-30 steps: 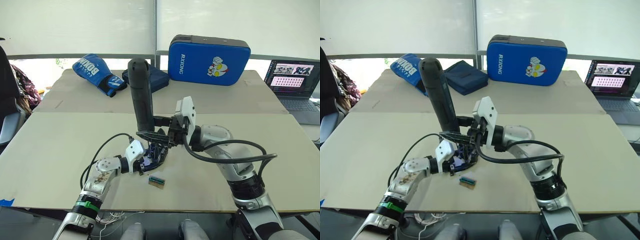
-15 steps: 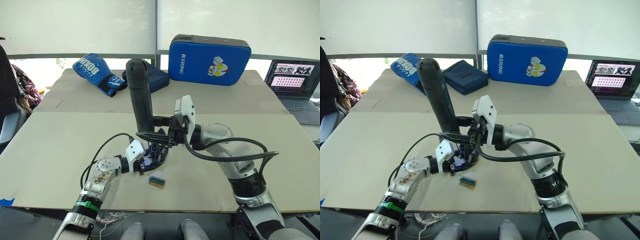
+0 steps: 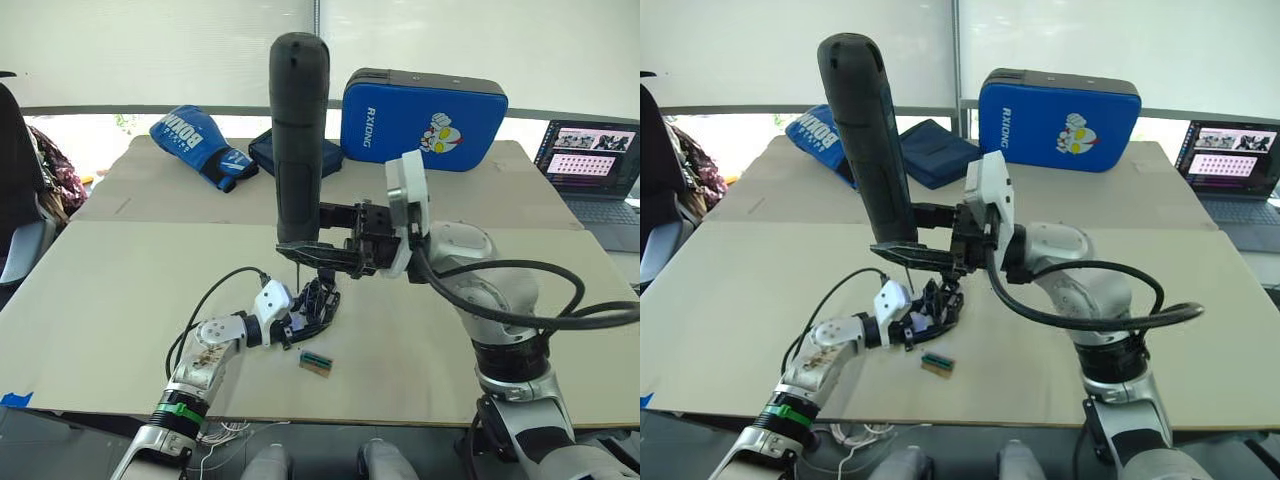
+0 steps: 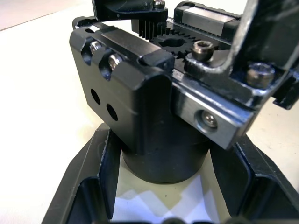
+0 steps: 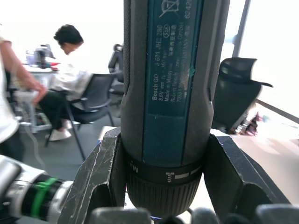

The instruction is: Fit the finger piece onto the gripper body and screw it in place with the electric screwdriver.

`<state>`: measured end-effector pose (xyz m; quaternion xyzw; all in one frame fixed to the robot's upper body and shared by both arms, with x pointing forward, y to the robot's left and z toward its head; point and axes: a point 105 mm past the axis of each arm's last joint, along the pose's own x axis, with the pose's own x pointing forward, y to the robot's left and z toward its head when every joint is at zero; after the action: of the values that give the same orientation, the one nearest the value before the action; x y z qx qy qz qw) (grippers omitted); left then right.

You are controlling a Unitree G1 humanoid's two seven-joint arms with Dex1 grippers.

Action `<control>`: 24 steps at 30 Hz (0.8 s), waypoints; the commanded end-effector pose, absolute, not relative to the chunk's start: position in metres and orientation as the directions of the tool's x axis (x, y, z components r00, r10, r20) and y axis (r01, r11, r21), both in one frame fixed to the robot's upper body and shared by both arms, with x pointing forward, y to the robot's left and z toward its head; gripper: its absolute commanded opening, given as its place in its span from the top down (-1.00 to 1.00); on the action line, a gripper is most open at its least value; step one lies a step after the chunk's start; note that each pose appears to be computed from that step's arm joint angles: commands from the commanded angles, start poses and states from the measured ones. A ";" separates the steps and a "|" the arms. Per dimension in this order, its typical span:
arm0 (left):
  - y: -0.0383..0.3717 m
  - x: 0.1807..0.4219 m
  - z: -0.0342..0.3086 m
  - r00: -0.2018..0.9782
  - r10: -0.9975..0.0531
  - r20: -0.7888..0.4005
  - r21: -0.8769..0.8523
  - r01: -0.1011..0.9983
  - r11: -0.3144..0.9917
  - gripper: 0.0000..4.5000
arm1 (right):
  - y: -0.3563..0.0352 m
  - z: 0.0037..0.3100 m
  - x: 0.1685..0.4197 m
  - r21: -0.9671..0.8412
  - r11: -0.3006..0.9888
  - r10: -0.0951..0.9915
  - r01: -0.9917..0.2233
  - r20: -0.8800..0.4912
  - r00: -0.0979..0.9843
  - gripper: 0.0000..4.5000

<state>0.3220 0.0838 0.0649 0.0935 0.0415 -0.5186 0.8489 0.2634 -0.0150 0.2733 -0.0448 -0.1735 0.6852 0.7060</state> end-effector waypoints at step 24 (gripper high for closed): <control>0.222 0.260 0.122 0.382 -0.908 -0.175 0.170 0.920 0.354 -0.99 | -0.238 0.217 0.248 0.109 0.520 0.743 -0.847 -0.546 0.386 0.15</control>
<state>0.2649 0.2219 0.1016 0.0980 0.0633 -0.5339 0.8375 0.2448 -0.2180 0.2181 -0.0725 0.2566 0.5056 0.8205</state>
